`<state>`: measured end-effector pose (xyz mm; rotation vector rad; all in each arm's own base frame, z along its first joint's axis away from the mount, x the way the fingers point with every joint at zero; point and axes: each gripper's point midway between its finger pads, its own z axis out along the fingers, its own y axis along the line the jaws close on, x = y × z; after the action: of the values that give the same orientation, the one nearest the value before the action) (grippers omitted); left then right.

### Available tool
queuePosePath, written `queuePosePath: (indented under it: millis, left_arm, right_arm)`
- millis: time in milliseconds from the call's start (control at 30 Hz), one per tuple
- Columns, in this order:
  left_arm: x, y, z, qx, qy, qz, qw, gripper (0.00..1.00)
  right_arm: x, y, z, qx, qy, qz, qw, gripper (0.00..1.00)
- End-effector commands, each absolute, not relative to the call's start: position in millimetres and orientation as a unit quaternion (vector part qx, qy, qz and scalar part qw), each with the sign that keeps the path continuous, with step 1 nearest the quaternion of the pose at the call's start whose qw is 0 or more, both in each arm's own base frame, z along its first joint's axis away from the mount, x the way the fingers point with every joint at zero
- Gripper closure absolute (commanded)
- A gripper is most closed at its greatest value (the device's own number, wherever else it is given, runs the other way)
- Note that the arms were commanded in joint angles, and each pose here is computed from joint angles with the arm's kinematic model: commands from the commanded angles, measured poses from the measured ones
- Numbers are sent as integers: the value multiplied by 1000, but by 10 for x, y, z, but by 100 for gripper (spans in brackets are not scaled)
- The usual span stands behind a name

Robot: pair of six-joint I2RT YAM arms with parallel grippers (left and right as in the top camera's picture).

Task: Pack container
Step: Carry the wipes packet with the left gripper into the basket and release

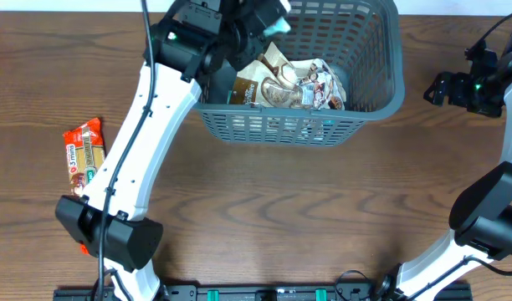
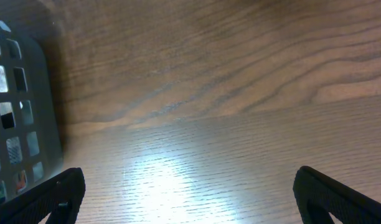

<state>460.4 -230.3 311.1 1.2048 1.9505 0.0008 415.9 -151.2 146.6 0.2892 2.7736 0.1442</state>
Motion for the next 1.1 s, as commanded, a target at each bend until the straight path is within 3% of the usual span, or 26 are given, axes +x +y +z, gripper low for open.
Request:
queuePosePath:
  millis: [0, 200, 333, 467, 533, 600, 633, 667, 700, 900, 1067]
  left_arm:
    - [4635, -2363, 3205, 571, 703, 50, 422, 94]
    - [4840, -2400, 2723, 631, 674, 77, 377, 94]
    - [5009, -2369, 2291, 634, 690, 77, 341, 79]
    - [5101, -2290, 2031, 631, 704, 96, 312, 78]
    - [5126, -2254, 1993, 629, 707, 106, 306, 72]
    - [5138, -2236, 1994, 627, 708, 109, 305, 59]
    - [5142, -2225, 2002, 626, 709, 110, 306, 45]
    - [5138, -2223, 2011, 626, 709, 110, 306, 6]
    - [5131, -2220, 2021, 625, 710, 110, 306, 1]
    - [5078, -2193, 2213, 573, 747, 93, 325, 1]
    - [4833, -2017, 2643, 512, 784, 84, 341, 1]
  right_arm:
    - [4158, -1490, 1441, 95, 979, 52, 171, 1]
    - [4156, -1490, 1440, 95, 979, 52, 170, 1]
    - [4145, -1484, 1439, 96, 980, 53, 168, 1]
    - [4133, -1479, 1433, 96, 980, 54, 165, 1]
    - [4132, -1479, 1434, 96, 980, 54, 165, 1]
    - [4133, -1479, 1433, 96, 980, 54, 165, 1]
    - [4133, -1479, 1433, 96, 980, 54, 165, 1]
    - [4133, -1479, 1434, 96, 980, 54, 166, 1]
    - [4133, -1479, 1433, 96, 980, 54, 165, 1]
    - [4132, -1479, 1434, 96, 980, 54, 165, 1]
    - [4133, -1479, 1434, 92, 980, 53, 166, 1]
